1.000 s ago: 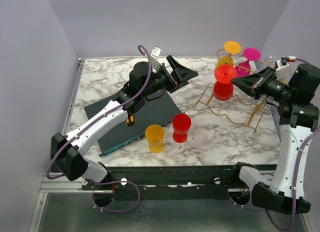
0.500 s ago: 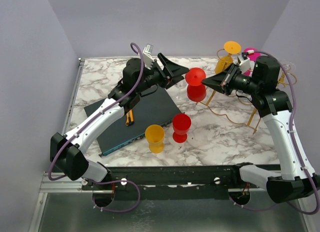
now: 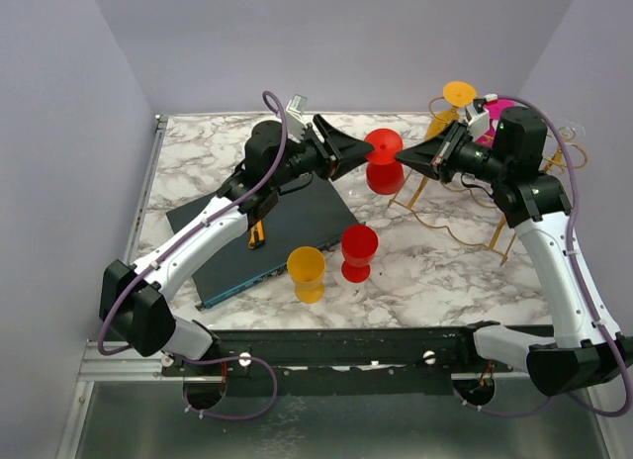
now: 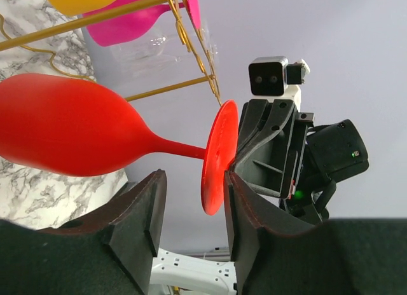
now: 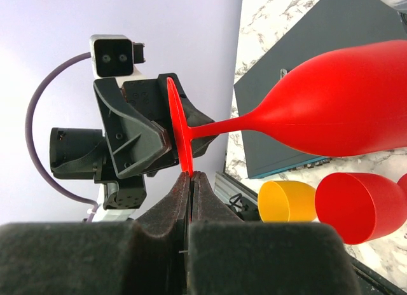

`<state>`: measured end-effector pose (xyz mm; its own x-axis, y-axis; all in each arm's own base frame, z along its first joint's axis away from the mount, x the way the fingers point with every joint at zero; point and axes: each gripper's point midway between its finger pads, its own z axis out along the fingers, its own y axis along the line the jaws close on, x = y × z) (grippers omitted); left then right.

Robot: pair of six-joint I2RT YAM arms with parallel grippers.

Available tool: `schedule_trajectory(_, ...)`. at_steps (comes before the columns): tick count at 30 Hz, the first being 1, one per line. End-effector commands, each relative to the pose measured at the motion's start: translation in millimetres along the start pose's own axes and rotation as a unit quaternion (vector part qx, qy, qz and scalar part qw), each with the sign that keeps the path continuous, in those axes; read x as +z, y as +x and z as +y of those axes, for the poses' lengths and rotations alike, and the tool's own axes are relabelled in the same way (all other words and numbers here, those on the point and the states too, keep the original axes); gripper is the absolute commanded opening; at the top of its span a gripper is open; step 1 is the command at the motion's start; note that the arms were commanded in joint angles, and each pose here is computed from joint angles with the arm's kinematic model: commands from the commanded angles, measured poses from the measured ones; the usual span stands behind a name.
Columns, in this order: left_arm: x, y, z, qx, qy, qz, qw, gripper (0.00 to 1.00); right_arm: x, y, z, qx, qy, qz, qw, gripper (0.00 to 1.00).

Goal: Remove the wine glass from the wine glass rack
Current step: Place the wine glass at the center of the board.

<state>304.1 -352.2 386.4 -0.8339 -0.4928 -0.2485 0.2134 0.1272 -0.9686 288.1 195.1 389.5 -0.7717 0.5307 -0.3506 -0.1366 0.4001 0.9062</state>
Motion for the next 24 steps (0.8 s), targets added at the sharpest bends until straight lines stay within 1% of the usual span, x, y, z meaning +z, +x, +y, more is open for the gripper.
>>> schedule_trajectory(1,2.3,7.7,-0.9,-0.005,0.018,0.020,1.000,0.44,2.7,1.6,1.3,-0.014,-0.010,0.001,1.000,0.00)
schedule_trajectory(4,3.5,9.2,0.2,-0.010,0.019,0.025,0.999,0.38,3.5,1.8,2.2,-0.017,-0.012,0.002,1.000,0.00)
schedule_trajectory(8,3.1,9.4,-3.5,-0.010,0.023,0.027,0.999,0.34,5.1,3.0,3.2,-0.024,-0.015,0.005,1.000,0.00)
schedule_trajectory(10,3.3,8.8,-4.9,-0.012,0.024,0.026,0.999,0.27,5.5,2.6,2.7,-0.025,-0.015,0.004,1.000,0.00)
schedule_trajectory(13,4.7,11.0,-7.2,-0.017,0.026,0.032,0.999,0.24,6.7,3.0,3.2,-0.027,-0.017,0.006,0.999,0.00)
schedule_trajectory(14,5.2,11.8,-7.5,-0.017,0.026,0.033,0.999,0.21,6.9,3.4,3.8,-0.029,-0.018,0.007,0.999,0.00)
schedule_trajectory(16,4.9,13.8,-8.5,-0.020,0.027,0.035,0.999,0.19,7.6,3.5,3.2,-0.032,-0.018,0.007,0.999,0.00)
schedule_trajectory(17,4.8,14.3,-7.4,-0.022,0.025,0.035,0.999,0.11,8.1,3.5,2.6,-0.031,-0.017,0.008,0.999,0.00)
schedule_trajectory(18,4.4,14.4,-7.7,-0.024,0.026,0.035,0.999,0.05,8.8,3.7,1.9,-0.032,-0.016,0.008,0.999,0.00)
schedule_trajectory(21,3.9,15.7,-9.6,-0.028,0.027,0.036,0.999,0.00,8.9,4.1,1.7,-0.035,-0.016,0.007,0.999,0.00)
schedule_trajectory(24,3.1,16.2,-14.2,-0.032,0.030,0.035,0.998,0.00,9.5,4.6,2.0,-0.039,-0.017,0.008,0.999,0.00)
